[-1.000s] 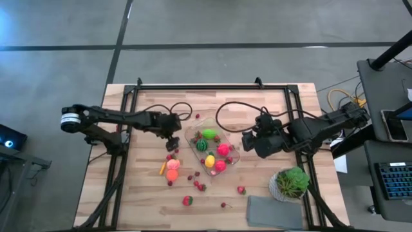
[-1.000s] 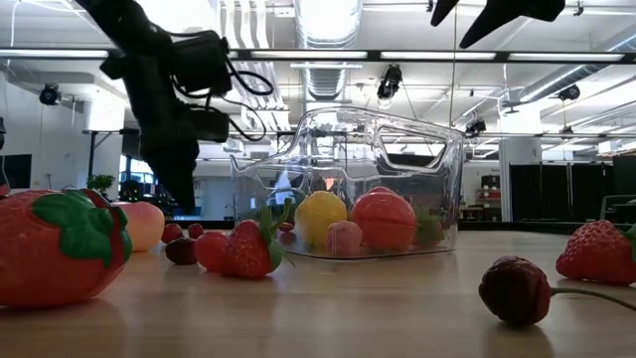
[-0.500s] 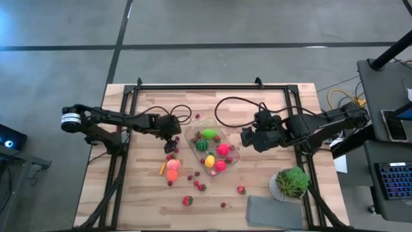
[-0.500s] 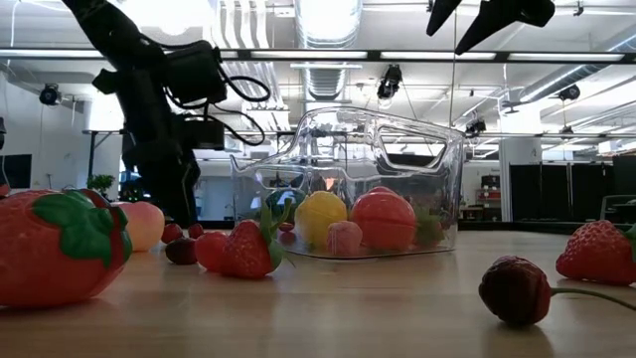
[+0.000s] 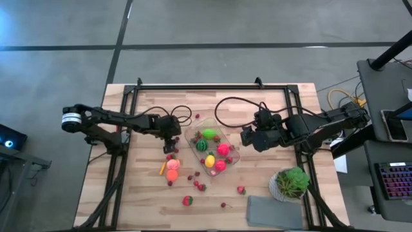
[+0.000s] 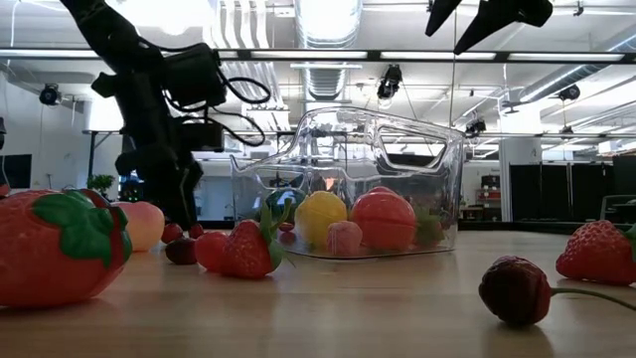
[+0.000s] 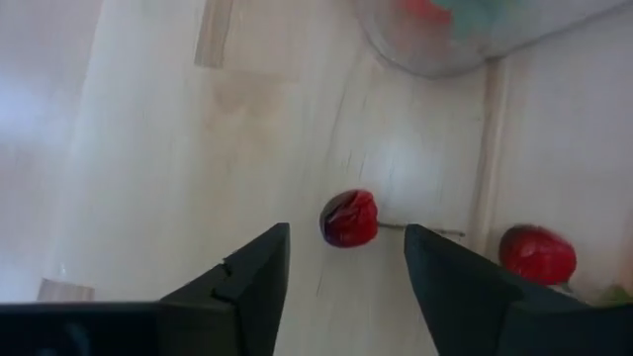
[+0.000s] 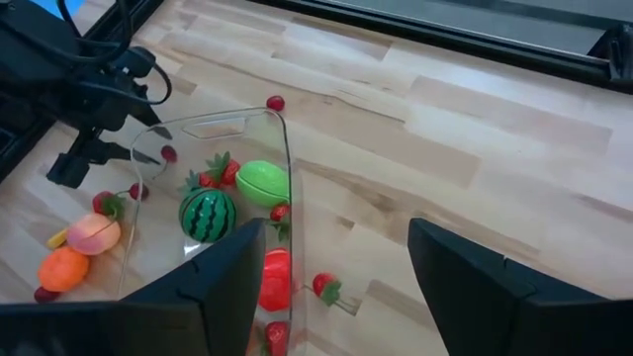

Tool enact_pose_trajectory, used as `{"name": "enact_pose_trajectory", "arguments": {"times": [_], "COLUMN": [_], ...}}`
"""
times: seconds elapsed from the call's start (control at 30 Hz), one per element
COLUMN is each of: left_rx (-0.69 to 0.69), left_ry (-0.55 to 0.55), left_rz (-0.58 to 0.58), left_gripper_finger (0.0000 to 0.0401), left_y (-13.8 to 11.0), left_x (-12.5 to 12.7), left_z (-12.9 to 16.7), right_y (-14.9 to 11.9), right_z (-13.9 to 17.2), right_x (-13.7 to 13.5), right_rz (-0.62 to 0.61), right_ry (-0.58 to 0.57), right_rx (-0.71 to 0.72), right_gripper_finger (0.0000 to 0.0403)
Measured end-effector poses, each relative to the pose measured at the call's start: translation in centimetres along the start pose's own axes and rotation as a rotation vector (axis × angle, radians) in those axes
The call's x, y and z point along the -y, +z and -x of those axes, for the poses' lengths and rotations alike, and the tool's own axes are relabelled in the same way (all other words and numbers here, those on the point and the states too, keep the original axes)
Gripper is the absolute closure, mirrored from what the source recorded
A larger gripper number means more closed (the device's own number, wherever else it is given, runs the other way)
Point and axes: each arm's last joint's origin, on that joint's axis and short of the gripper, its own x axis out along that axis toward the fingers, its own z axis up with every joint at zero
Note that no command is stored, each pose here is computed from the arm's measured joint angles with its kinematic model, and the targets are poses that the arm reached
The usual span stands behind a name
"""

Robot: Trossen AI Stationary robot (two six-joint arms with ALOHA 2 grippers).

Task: Pick and placing Produce into tupperware
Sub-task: Put the red cherry into the transparent bin

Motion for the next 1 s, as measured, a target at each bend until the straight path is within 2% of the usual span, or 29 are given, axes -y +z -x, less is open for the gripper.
{"name": "enact_pose_trajectory", "arguments": {"times": [0.37, 0.7, 1.0], "left_rx": [0.021, 0.018, 0.109], "left_ry": [-0.046, -0.045, 0.022], "left_rz": [-0.001, 0.001, 0.008], "left_gripper_finger": [0.024, 0.0242, 0.0242], "left_y": [-0.4, -0.3, 0.8], "left_x": [0.2, 0.2, 0.0], "left_z": [-0.6, -1.8, -1.5], "right_y": [-0.1, -0.8, -1.2], "right_z": [-0.2, -1.1, -1.6], "right_x": [0.0, -0.8, -1.1], "right_rz": [0.005, 0.02, 0.022], "right_ry": [-0.006, -0.023, -0.034], "right_rx": [-0.002, -0.039, -0.067], "right_gripper_finger": [0.0167, 0.0159, 0.0158]}}
